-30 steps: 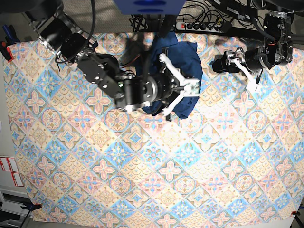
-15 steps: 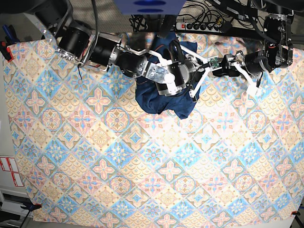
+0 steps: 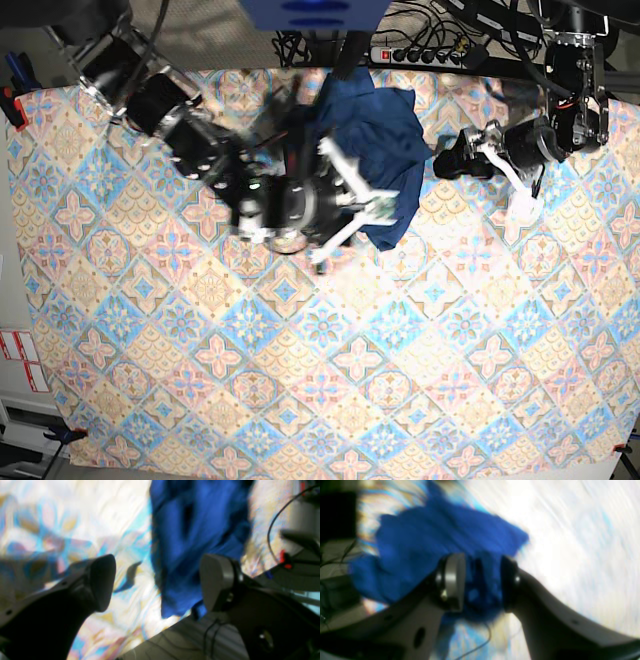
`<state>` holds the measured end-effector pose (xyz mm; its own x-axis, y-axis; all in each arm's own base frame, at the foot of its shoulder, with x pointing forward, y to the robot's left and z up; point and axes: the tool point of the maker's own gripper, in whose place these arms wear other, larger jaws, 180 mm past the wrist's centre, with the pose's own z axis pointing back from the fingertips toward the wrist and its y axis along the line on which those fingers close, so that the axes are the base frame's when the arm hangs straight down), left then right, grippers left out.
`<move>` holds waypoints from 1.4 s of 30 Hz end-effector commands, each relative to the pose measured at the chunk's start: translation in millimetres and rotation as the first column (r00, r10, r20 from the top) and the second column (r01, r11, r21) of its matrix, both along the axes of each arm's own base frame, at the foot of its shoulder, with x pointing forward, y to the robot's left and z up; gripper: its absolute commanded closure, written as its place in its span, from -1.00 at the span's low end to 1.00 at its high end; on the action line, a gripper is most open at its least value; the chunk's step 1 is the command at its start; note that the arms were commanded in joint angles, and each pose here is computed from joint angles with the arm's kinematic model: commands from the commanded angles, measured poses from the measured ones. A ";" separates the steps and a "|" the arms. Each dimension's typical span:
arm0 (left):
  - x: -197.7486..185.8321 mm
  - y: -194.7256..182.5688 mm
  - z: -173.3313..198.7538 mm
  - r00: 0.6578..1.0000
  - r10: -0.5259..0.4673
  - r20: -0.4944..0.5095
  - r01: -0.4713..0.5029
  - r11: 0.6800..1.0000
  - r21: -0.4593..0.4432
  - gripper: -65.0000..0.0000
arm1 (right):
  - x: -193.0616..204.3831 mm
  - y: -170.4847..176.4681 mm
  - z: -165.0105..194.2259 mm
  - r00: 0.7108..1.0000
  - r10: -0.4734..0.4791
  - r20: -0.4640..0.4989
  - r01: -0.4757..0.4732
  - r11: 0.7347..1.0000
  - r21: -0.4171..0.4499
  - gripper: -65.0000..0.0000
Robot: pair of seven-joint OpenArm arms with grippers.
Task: Fold the T-shirt properly
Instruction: 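Lower the shirt bundle with the right gripper and release it, then grasp the blue shirt bundle's sides with both grippers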
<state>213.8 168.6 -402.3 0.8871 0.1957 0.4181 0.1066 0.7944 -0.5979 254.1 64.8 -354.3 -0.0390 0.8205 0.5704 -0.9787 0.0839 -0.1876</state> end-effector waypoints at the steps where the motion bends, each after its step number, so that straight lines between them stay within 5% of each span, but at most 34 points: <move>1: 14.0 -11.9 28.0 0.994 -0.036 0.102 0.037 0.999 -0.014 -0.57 | 9.7 -2.3 15.6 0.999 -0.031 0.021 0.029 0.998 0.055 0.30; 9: 58.9 -30.4 63.8 0.970 -0.042 0.241 0.054 0.998 -0.044 -0.57 | 28.0 -82.1 -1.3 0.943 -0.330 -0.047 0.332 0.941 0.061 0.30; 15: 103.9 -58.8 39.0 0.986 0.024 0.166 0.008 0.983 -0.185 -0.58 | 18.6 -101.0 -11.7 0.914 -0.396 -0.085 0.401 0.915 0.052 0.30; 18: 119.1 -86.6 34.1 0.989 -0.024 0.147 0.054 0.976 -0.209 -0.58 | 14.4 -106.8 -16.1 0.904 -0.416 -0.100 0.421 0.906 0.045 0.30; 24: 129.5 -124.2 16.2 0.972 -0.202 0.124 0.209 0.976 -0.051 -0.57 | 12.1 -119.7 -18.5 0.881 -0.460 -0.112 0.467 0.883 0.044 0.30; 31: 116.4 -144.2 -2.9 0.933 -0.350 0.083 0.342 0.934 0.099 -0.56 | 14.4 -130.4 -10.5 0.863 -0.497 -0.095 0.503 0.862 0.063 0.30; 35: 106.0 -143.6 -8.7 0.921 -0.388 0.029 0.383 0.917 0.111 -0.10 | 16.6 -134.2 -9.5 0.856 -0.508 -0.091 0.515 0.855 0.064 0.30; 40: 107.3 -134.8 -9.3 0.923 -0.383 0.027 0.377 0.917 0.128 0.94 | 16.2 -132.8 -9.9 0.857 -0.507 -0.094 0.514 0.855 0.065 0.30; 42: 106.3 -133.2 -9.1 0.922 -0.386 0.023 0.380 0.916 0.130 1.00 | 16.0 -133.1 -10.8 0.856 -0.508 -0.097 0.515 0.855 0.064 0.30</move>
<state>308.4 38.2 -425.7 0.8816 -0.2177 0.4188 0.4210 0.7639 -0.4891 262.5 -71.0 -376.2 0.4440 0.6746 0.5898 -0.8038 0.5908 -0.0706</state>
